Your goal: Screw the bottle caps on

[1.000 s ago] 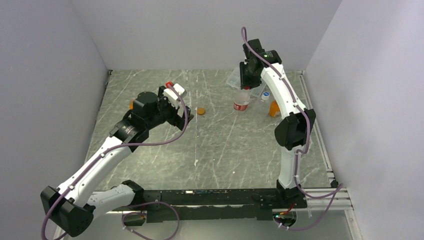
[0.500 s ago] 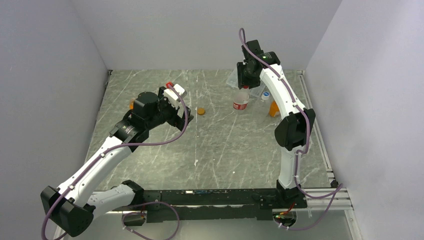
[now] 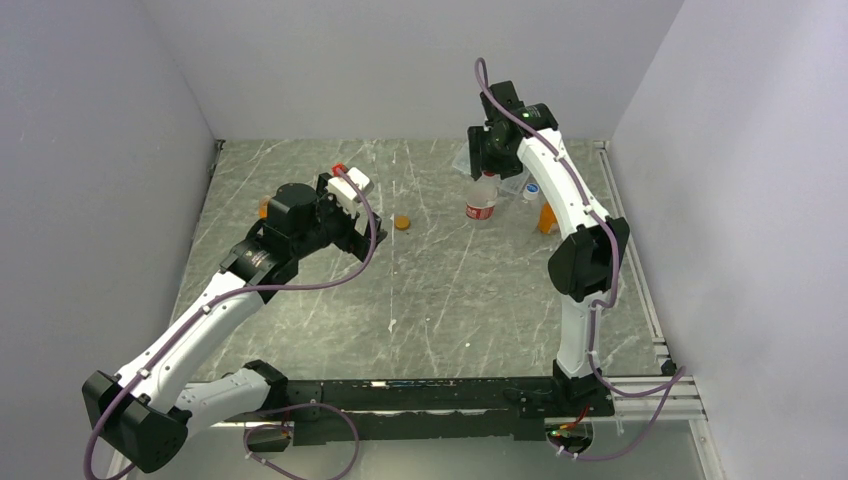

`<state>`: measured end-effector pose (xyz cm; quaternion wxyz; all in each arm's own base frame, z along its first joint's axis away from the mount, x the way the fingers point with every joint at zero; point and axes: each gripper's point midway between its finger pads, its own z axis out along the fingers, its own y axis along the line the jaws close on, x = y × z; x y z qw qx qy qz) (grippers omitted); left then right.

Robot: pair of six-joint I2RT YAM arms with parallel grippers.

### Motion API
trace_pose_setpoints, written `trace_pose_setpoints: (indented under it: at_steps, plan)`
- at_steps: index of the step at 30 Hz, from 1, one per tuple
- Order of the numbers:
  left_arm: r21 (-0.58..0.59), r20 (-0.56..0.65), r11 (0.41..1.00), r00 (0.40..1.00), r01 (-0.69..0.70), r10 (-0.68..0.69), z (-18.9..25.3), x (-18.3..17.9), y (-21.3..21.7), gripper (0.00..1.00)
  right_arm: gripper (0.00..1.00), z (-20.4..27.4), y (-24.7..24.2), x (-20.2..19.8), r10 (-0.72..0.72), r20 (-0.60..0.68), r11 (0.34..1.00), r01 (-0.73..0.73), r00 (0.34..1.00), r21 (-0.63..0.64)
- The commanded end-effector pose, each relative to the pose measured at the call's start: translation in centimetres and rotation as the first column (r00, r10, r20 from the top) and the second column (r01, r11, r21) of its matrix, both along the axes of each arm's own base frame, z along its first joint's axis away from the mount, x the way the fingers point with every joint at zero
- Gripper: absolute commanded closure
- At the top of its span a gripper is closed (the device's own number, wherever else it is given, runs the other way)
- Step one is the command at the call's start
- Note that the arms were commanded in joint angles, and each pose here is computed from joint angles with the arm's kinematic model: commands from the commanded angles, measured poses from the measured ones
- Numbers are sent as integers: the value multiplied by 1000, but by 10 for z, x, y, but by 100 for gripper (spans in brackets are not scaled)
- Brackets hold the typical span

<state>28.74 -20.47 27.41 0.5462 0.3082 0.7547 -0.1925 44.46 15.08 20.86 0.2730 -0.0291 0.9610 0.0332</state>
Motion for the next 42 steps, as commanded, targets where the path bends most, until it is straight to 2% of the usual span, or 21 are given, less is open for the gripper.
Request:
trace_pose_setpoints:
  at_steps: [1, 6, 9, 11, 13, 15, 20, 25, 28, 29, 32, 36, 42]
  plan:
    - [-33, 8, 999, 1000, -1, 1, 7, 1, -2, 1, 36, 39, -1, 0, -5, 90, 1000, 4, 996, 10]
    - [-43, -9, 998, 999, -42, 42, 7, 6, 1, 0, 20, 65, 0, -2, -13, 144, 1000, 9, 990, 29]
    - [-61, -32, 978, 980, -199, 197, 12, 18, 20, 1, 11, 85, -1, -9, -26, 186, 999, 17, 982, 47]
    - [-53, -44, 914, 915, -403, 401, 14, 31, 54, 1, 9, 98, -1, -17, -31, 211, 998, 18, 977, 62]
    - [-43, -87, 846, 846, -531, 527, 13, 39, 84, 1, 1, 111, 1, -26, -32, 240, 997, 14, 970, 76]
    - [-32, -130, 775, 772, -631, 622, 8, 45, 114, 0, 0, 123, 5, -36, -20, 267, 996, -5, 964, 92]
    - [9, -200, 603, 589, -798, 783, -13, 59, 181, 1, 0, 145, 22, -65, 33, 323, 990, -75, 946, 118]
    - [15, -266, 497, 476, -867, 838, -43, 85, 225, 1, 0, 154, 47, -96, 110, 354, 976, -167, 929, 137]
    - [46, -268, 476, 448, -879, 853, -61, 103, 234, 1, 0, 154, 67, -114, 164, 361, 963, -228, 918, 141]
    - [43, -264, 448, 423, -893, 867, -66, 108, 246, 1, 0, 153, 75, -121, 185, 362, 958, -250, 914, 142]
    - [30, -268, 441, 418, -897, 868, -79, 124, 252, 1, 0, 150, 85, -135, 216, 363, 946, -286, 906, 151]
    - [58, -282, 411, 380, -910, 881, -106, 138, 261, 1, 0, 150, 89, -145, 235, 372, 937, -310, 898, 158]
    - [33, -277, 414, 390, -909, 878, -130, 161, 264, 1, 0, 154, 89, -154, 241, 390, 931, -325, 889, 164]
